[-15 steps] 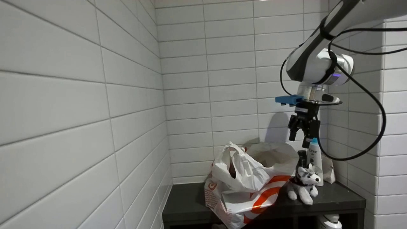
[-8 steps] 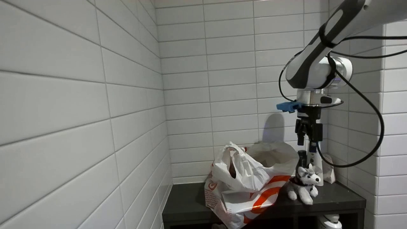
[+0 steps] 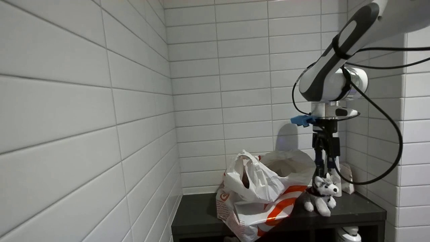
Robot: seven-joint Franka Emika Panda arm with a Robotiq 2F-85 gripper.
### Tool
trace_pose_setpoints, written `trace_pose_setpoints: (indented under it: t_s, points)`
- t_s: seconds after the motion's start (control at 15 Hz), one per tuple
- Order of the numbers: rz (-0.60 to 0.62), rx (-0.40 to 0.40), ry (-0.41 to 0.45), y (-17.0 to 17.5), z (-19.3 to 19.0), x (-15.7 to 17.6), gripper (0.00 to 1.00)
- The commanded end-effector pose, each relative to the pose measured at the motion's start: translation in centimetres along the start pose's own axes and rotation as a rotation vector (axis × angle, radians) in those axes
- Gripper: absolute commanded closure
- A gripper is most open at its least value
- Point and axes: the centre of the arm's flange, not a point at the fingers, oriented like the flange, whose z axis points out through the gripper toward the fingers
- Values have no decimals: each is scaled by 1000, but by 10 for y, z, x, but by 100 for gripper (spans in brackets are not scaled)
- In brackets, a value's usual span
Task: Put the dog plush toy in the plastic bag.
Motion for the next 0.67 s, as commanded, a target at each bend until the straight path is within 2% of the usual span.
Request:
trace_pose_setpoints:
  t_s: [0.0, 0.33, 0.6]
  points:
    - [4, -25, 24, -22, 17, -8, 0]
    - [-8, -46, 33, -46, 39, -11, 0]
    - [-1, -44, 38, -64, 44, 1, 0]
